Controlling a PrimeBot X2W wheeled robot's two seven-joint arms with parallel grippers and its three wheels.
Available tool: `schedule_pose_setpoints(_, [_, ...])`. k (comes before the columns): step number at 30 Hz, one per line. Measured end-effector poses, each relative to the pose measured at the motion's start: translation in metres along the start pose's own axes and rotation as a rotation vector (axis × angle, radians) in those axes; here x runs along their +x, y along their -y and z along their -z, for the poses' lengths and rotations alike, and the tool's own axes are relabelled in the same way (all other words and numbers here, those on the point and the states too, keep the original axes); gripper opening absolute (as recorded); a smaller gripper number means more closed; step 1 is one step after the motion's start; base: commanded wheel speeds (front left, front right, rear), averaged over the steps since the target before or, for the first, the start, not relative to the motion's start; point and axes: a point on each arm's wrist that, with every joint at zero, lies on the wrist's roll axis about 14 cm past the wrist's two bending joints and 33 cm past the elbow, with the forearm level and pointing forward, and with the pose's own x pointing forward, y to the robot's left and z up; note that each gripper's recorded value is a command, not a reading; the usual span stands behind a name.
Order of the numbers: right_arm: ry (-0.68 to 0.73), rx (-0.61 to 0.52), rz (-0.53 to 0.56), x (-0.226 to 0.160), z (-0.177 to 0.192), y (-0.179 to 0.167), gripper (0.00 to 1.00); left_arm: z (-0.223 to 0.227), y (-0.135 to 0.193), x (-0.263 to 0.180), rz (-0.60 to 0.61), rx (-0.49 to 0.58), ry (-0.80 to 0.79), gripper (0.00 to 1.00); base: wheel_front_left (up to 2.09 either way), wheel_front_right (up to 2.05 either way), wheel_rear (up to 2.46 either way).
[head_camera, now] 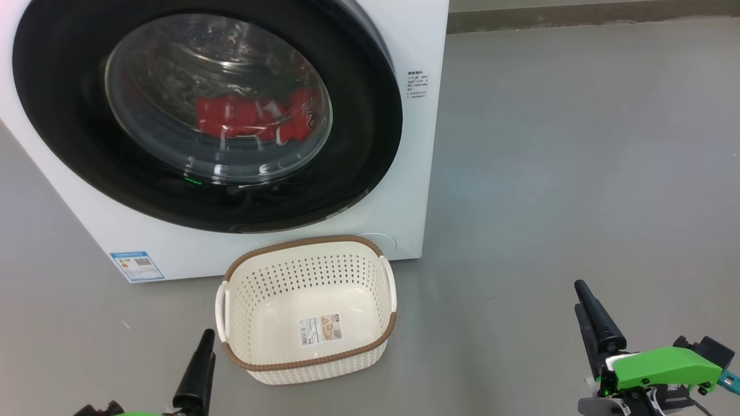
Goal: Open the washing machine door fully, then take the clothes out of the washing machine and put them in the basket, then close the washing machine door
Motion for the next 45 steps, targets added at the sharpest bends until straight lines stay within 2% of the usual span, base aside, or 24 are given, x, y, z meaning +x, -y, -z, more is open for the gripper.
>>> schedule_pose_setpoints(13, [-0.004,-0.162,-0.026,0.007,0.004,-0.011,1.00,0.001,0.011,0.005,0.021,0.167,0.008,1.00,0.00,0.00,0.00])
schedule_pose_setpoints(23, [-0.014,-0.342,-0.052,0.011,0.011,-0.019,1.00,0.002,0.024,0.011,0.051,0.328,0.019,1.00,0.00,0.00,0.00])
schedule_pose_setpoints(45, [0.035,-0.632,-0.114,0.019,0.005,-0.041,1.00,0.010,0.040,0.020,0.083,0.613,0.043,1.00,0.00,0.00,0.00])
